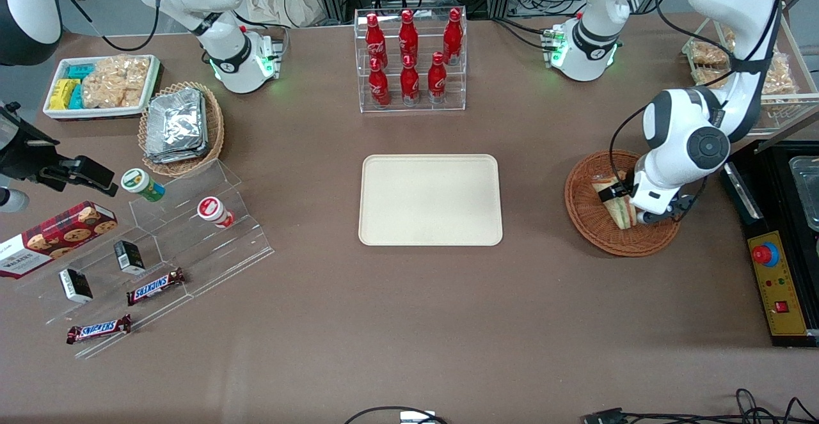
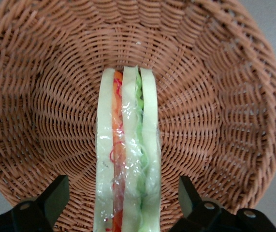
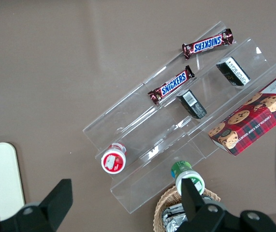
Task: Place sandwich from basket to tray
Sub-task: 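Close the left gripper on the sandwich wedge, then lift the sandwich out of the basket and carry it toward the tray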
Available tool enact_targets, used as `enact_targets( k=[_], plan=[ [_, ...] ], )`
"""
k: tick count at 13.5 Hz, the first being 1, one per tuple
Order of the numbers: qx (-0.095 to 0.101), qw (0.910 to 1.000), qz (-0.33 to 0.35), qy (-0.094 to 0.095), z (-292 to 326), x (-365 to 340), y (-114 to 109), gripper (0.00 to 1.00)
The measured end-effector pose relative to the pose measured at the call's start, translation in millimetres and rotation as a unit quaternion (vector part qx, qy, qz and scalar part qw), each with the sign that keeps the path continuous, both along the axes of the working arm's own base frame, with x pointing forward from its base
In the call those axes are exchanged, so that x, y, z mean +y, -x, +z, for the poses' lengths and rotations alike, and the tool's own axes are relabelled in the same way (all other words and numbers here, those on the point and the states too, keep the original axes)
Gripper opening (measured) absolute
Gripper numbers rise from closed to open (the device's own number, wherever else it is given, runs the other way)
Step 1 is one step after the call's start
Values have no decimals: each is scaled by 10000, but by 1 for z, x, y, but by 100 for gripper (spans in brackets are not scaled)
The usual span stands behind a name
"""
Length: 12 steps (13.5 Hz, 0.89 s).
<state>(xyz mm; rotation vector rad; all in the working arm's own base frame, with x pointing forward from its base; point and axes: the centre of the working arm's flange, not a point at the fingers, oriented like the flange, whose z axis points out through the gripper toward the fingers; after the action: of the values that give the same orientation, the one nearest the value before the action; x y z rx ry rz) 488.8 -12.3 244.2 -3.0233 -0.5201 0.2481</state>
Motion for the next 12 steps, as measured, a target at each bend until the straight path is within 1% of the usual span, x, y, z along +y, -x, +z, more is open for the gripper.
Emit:
enact_targets(
  k=[4, 5, 7, 9, 10, 12],
  plan=[
    [-13, 10000, -21, -7, -5, 0, 5, 100],
    [-21, 10000, -60, -5, -6, 0, 5, 93],
    [-55, 9998, -165, 12, -6, 0, 5, 67],
    [-56, 9998, -172, 12, -6, 5, 5, 46],
    [-61, 9998, -173, 12, -5, 7, 5, 38],
    [-62, 9998, -199, 10, 2, 8, 4, 31]
  ],
)
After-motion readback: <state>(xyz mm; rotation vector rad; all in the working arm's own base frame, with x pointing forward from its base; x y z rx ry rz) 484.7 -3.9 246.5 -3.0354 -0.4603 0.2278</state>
